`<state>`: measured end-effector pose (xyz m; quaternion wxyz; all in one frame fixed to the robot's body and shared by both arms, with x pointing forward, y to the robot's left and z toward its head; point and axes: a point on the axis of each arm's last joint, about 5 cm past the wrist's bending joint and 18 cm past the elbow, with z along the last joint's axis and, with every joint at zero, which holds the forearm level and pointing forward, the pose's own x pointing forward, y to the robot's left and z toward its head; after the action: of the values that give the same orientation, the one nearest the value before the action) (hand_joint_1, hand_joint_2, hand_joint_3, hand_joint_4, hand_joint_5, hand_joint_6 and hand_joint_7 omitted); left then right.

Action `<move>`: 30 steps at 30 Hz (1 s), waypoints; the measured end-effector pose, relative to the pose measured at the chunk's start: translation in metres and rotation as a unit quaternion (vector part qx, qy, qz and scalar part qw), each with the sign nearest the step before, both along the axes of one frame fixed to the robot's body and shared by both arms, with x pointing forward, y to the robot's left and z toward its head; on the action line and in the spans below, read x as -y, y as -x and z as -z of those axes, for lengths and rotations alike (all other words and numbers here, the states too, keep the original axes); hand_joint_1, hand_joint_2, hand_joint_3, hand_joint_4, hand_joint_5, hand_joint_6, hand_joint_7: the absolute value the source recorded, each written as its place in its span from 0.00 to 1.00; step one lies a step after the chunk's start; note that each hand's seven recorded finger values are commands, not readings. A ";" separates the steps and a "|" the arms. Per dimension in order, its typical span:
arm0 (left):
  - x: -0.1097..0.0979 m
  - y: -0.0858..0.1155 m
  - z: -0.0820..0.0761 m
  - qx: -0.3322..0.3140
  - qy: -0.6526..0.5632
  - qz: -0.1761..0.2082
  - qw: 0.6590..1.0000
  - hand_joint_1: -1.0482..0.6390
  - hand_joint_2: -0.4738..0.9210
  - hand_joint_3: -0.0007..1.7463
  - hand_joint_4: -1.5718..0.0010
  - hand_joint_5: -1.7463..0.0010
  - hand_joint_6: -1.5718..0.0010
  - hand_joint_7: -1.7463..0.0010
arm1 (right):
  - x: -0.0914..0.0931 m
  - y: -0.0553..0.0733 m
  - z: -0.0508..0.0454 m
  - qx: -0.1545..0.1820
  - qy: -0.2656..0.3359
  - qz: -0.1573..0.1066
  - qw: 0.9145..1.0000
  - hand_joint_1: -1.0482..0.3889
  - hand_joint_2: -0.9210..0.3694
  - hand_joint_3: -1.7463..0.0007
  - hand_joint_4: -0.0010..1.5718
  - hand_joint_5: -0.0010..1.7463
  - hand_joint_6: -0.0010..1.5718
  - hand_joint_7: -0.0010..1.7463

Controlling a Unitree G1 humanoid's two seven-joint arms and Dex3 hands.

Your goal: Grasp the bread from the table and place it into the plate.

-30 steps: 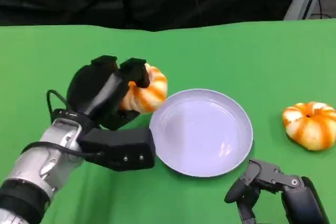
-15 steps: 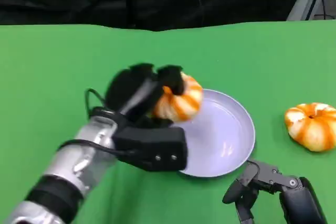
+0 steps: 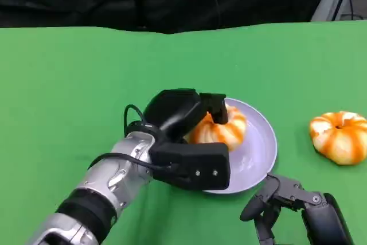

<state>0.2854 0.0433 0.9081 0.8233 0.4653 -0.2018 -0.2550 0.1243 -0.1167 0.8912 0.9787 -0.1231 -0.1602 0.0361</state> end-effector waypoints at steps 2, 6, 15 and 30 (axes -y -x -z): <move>0.001 0.000 -0.002 -0.010 -0.018 0.001 1.000 0.41 0.98 0.08 0.72 0.68 0.67 0.95 | 0.000 0.001 0.0001 -0.001 0.000 0.000 1.000 0.74 0.51 0.20 0.54 0.93 0.55 0.72; 0.004 0.000 -0.005 -0.022 -0.037 0.008 0.999 0.31 1.00 0.09 0.87 0.79 0.80 1.00 | 0.000 0.002 0.0007 -0.004 -0.001 0.002 1.000 0.74 0.51 0.19 0.53 0.93 0.55 0.72; 0.005 0.002 -0.014 -0.018 -0.111 0.028 0.993 0.18 1.00 0.15 0.99 0.88 0.91 0.99 | 0.000 0.004 -0.0022 0.002 -0.002 0.002 1.000 0.73 0.51 0.20 0.54 0.94 0.55 0.72; -0.042 0.013 -0.032 -0.024 -0.031 0.014 0.999 0.23 1.00 0.14 0.96 0.80 0.86 0.98 | 0.003 0.003 -0.0021 0.001 0.000 0.002 1.000 0.73 0.50 0.21 0.54 0.92 0.55 0.72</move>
<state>0.2720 0.0854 0.9396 0.8093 0.4818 -0.1807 -0.2833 0.1211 -0.1194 0.8933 0.9785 -0.1239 -0.1610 0.0344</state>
